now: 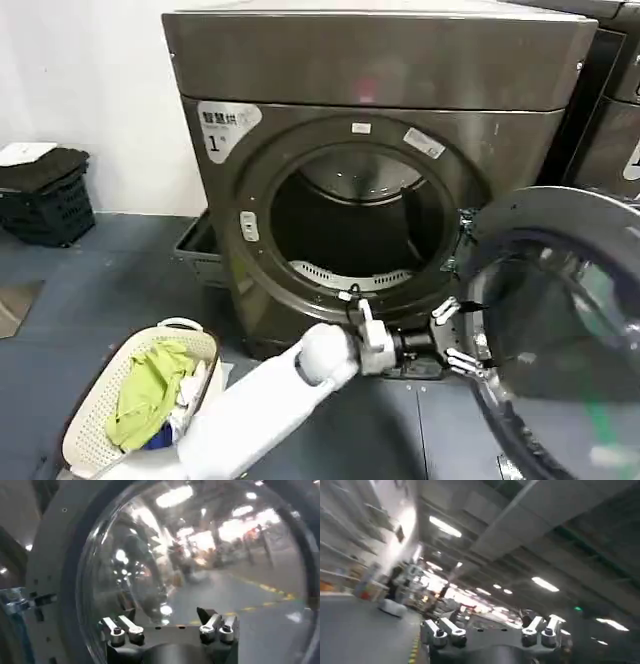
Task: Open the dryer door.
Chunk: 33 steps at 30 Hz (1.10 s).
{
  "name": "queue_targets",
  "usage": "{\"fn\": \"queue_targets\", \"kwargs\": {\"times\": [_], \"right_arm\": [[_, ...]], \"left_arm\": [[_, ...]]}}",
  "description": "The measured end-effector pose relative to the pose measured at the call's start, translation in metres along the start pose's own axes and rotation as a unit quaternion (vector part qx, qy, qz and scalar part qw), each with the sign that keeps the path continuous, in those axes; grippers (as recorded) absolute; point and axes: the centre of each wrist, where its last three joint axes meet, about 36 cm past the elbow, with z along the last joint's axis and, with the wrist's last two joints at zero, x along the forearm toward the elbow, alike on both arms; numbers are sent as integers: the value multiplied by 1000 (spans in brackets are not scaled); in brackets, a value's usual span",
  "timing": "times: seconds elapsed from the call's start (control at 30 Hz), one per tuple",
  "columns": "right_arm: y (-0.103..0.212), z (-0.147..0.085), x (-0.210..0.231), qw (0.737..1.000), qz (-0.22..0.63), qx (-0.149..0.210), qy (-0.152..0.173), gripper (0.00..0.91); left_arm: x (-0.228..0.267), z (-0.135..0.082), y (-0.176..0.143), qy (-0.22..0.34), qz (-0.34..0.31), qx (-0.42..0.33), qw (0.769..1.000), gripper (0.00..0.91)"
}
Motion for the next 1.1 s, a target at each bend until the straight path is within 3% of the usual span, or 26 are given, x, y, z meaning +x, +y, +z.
{"fn": "queue_targets", "kwargs": {"times": [0.57,0.8,1.1], "right_arm": [[-35,18,-10,999,44,30,2,907],[-44,23,-17,997,55,50,-13,907],[-46,28,-16,997,58,53,-7,907]], "left_arm": [[-52,-6,20,7,4,-6,1000,907],[-66,-9,26,7,5,-10,1000,907],[-84,-10,26,8,8,-9,1000,907]]}}
